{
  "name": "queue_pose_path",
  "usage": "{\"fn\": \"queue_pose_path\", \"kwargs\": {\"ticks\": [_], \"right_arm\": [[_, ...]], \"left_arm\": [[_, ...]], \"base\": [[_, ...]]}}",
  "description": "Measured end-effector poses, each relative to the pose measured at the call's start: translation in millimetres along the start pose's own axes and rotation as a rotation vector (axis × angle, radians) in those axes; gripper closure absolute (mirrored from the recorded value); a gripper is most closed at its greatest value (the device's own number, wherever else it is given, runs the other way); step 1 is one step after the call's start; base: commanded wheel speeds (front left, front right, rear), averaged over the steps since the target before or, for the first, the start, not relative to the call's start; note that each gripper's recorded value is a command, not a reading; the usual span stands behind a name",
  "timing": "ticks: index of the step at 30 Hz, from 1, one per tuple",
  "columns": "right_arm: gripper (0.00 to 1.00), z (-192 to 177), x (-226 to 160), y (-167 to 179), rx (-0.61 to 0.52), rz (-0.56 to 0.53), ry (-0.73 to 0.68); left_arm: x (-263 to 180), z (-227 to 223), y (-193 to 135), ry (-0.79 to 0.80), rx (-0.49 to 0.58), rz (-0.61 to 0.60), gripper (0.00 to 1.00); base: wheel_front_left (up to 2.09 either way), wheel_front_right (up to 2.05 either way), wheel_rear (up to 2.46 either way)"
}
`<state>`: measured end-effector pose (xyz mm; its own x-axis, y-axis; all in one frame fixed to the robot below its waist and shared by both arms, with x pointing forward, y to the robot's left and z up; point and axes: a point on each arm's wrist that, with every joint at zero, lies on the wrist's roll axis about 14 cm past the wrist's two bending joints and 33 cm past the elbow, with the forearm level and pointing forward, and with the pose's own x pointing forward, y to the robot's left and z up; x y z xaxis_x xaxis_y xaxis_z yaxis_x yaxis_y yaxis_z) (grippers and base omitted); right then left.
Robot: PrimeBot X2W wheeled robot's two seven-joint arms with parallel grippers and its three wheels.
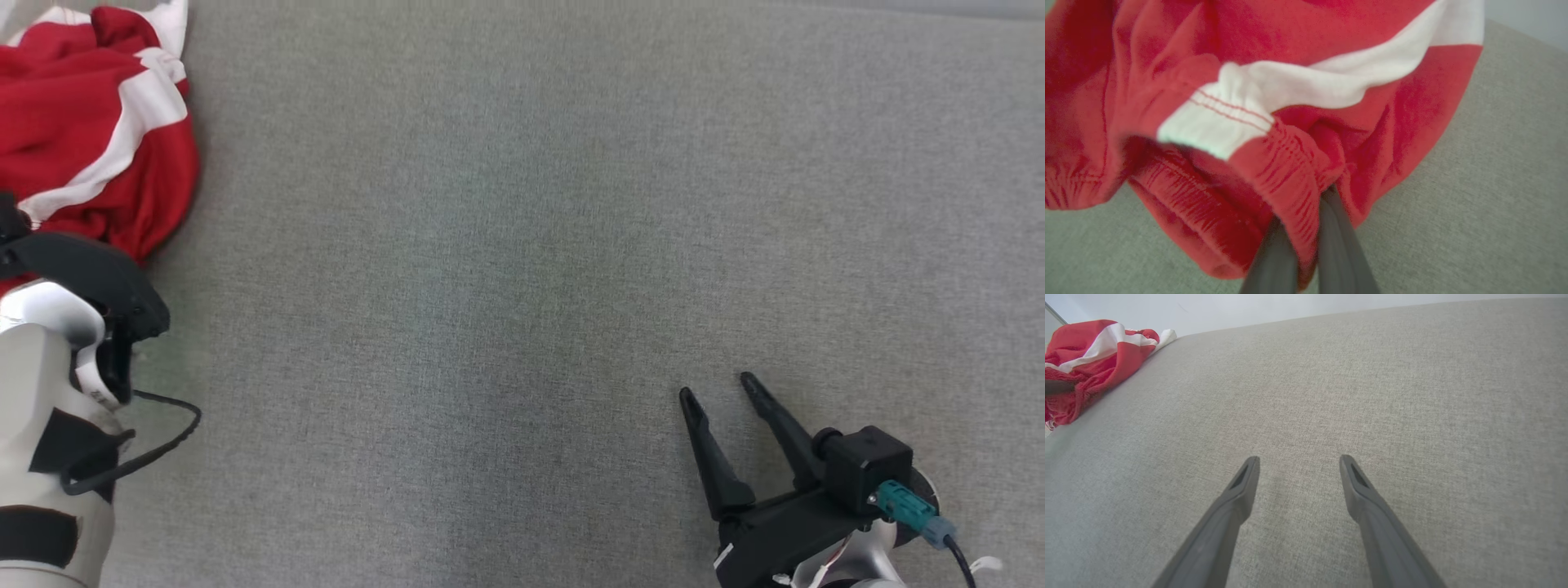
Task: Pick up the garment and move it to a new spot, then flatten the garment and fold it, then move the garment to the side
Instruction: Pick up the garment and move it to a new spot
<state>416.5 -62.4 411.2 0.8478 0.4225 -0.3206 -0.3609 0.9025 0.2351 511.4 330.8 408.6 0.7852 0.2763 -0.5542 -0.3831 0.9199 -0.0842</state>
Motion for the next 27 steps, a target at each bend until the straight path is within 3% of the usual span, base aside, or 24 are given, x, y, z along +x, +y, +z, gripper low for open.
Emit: {"fn": "queue_pose_path", "kwargs": {"ticks": [7, 15, 22, 27], "right_arm": [[0.00, 12.4, -10.8, 12.5, 0.026, 0.014, -0.056], [0.00, 45.9, -41.6, 17.3, 0.025, -0.010, -0.194], [0.00, 66.1, -80.7, 1.6, 0.041, -0.087, -0.308], [0.00, 74.5, -105.1, -14.1, 0.039, -0.155, -0.356]], "left_arm": [[-28.0, 56.3, 1.0, -0.146, 0.047, -0.030, 1.00], [-102.9, 163.7, -7.2, -0.416, 0.098, -0.097, 1.00], [-188.9, 243.8, -69.3, -0.681, 0.120, -0.279, 1.00], [-241.1, 257.5, -160.0, -0.787, 0.044, -0.534, 1.00]], "base": [[0.00, 0.00, 0.00], [0.00, 0.00, 0.00], [0.00, 0.00, 0.00], [0.00, 0.00, 0.00]]}}
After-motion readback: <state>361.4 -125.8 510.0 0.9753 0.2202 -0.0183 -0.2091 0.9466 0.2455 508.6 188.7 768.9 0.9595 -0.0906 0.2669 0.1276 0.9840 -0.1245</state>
